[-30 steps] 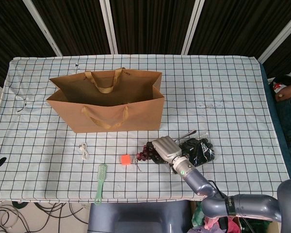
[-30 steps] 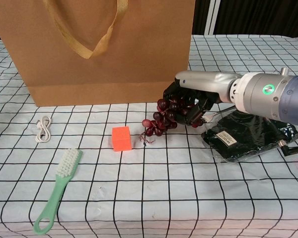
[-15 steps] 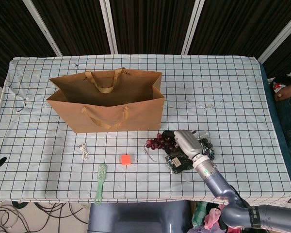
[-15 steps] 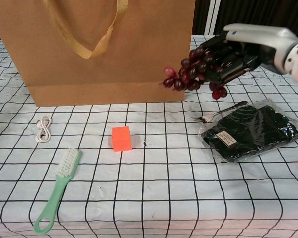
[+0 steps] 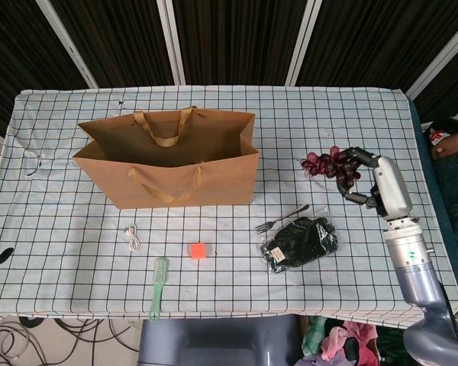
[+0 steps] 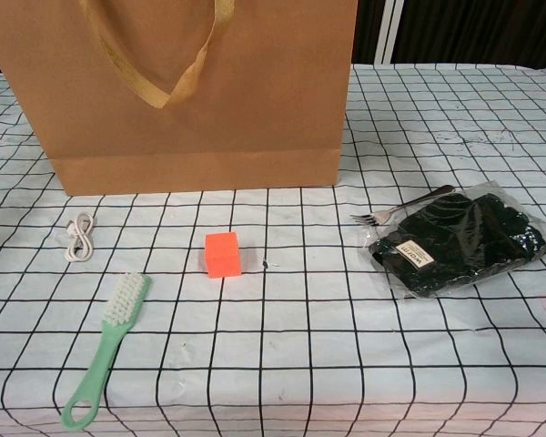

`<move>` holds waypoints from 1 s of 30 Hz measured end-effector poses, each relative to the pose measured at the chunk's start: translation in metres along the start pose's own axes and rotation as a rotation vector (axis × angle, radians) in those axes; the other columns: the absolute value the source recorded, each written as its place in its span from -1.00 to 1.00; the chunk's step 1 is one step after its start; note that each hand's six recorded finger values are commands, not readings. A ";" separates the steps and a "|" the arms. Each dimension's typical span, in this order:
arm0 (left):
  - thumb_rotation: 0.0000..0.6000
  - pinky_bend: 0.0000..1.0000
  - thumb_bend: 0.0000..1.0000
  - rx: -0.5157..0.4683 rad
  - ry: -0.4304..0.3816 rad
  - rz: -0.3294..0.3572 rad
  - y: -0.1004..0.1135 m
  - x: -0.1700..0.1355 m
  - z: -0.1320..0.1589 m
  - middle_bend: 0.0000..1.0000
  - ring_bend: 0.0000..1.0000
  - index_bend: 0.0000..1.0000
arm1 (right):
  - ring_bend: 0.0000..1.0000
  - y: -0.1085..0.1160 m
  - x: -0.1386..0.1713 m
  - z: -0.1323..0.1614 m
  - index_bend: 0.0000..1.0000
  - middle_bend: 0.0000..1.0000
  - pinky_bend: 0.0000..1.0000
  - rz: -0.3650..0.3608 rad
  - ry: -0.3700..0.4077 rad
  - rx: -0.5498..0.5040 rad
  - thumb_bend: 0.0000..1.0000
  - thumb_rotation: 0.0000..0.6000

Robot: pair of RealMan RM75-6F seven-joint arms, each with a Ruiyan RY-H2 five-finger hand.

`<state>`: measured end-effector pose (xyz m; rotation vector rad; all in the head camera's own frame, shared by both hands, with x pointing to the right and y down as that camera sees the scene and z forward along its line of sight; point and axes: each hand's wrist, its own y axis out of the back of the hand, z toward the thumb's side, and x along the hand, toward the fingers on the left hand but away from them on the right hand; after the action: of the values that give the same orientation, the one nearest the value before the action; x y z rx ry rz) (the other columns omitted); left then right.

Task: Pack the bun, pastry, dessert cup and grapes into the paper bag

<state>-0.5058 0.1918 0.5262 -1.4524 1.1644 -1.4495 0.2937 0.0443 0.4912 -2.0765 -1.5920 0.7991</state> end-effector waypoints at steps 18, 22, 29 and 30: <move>1.00 -0.88 -0.94 -0.016 0.024 0.000 0.003 0.003 -0.007 -0.87 -1.00 -0.70 | 0.06 -0.052 -0.104 0.101 0.39 -0.04 -0.15 0.105 0.117 0.105 -0.06 1.00; 1.00 -0.90 -0.94 -0.024 0.027 0.001 0.004 0.004 -0.009 -0.87 -1.00 -0.70 | 0.06 -0.082 -0.120 0.126 0.39 -0.04 -0.15 0.135 0.142 0.096 -0.07 1.00; 1.00 -0.88 -0.94 -0.034 0.022 -0.007 0.005 0.004 -0.009 -0.87 -1.00 -0.70 | 0.05 -0.141 -0.136 0.153 0.38 -0.05 -0.15 0.219 0.160 0.103 -0.07 1.00; 1.00 -0.88 -0.94 -0.036 0.021 -0.008 0.005 0.004 -0.009 -0.87 -1.00 -0.70 | 0.05 -0.149 -0.137 0.156 0.36 -0.07 -0.15 0.230 0.163 0.109 -0.11 1.00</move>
<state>-0.5156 0.1875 0.5229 -1.4704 1.2043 -1.4592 0.0570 -0.0514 0.4933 -2.2084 -1.2137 0.7511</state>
